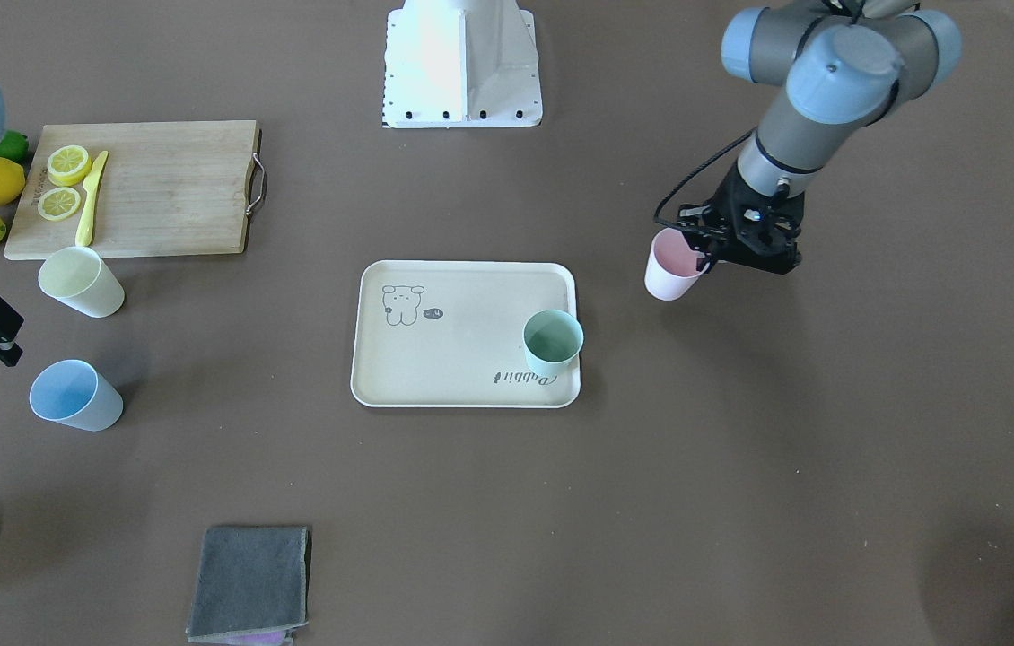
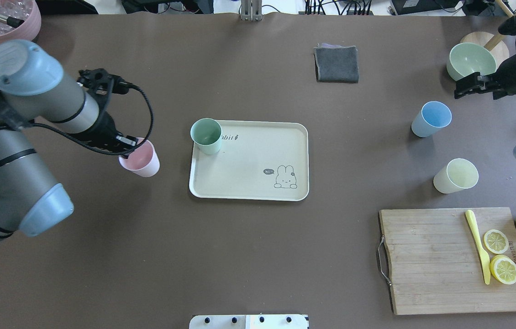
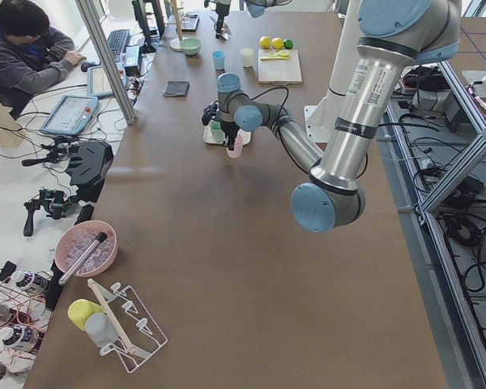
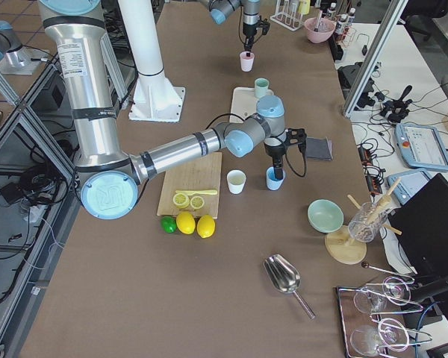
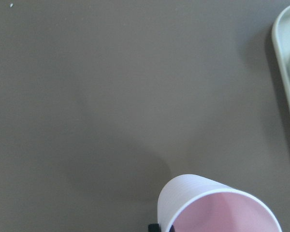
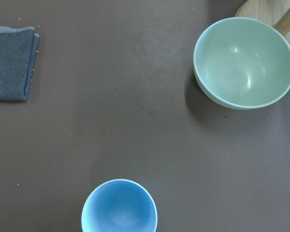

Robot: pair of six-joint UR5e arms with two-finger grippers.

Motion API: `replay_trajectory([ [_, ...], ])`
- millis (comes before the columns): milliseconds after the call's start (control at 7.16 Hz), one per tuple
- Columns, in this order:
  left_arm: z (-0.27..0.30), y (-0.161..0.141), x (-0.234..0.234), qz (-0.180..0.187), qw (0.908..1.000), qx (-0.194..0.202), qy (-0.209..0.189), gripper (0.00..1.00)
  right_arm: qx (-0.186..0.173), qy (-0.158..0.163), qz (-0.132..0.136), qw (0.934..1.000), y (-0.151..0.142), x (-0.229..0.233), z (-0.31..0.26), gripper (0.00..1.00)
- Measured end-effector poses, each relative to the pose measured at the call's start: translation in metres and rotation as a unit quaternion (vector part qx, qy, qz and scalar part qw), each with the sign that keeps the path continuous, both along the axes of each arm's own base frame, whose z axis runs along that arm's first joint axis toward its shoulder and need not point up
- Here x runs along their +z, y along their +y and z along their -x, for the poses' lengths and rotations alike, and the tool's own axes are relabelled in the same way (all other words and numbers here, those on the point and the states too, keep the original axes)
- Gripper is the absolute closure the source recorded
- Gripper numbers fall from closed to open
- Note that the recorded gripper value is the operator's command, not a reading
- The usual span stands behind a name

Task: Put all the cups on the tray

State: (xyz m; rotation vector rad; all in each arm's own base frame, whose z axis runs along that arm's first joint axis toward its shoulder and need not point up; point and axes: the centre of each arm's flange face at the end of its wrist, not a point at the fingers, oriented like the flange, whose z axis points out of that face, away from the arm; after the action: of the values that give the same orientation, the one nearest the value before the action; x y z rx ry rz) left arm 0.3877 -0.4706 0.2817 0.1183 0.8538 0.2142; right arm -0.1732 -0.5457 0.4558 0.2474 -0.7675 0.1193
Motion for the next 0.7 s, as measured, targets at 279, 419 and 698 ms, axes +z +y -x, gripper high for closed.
replay_trajectory([
  [279, -0.06, 0.001, -0.054, 0.036, 0.9994, -0.004, 0.002, 1.0, -0.002, 0.0, 0.001, 1.0, 0.001, 0.001, 0.002, 0.0],
  [419, -0.08, -0.001, -0.062, 0.042, 0.9991, -0.007, 0.003, 1.0, -0.003, 0.001, 0.001, 1.0, 0.001, 0.001, 0.003, 0.0],
  [698, -0.11, -0.003, -0.058, 0.044, 0.9989, -0.014, 0.011, 1.0, -0.005, 0.001, 0.002, 1.0, 0.001, 0.002, 0.006, 0.0],
])
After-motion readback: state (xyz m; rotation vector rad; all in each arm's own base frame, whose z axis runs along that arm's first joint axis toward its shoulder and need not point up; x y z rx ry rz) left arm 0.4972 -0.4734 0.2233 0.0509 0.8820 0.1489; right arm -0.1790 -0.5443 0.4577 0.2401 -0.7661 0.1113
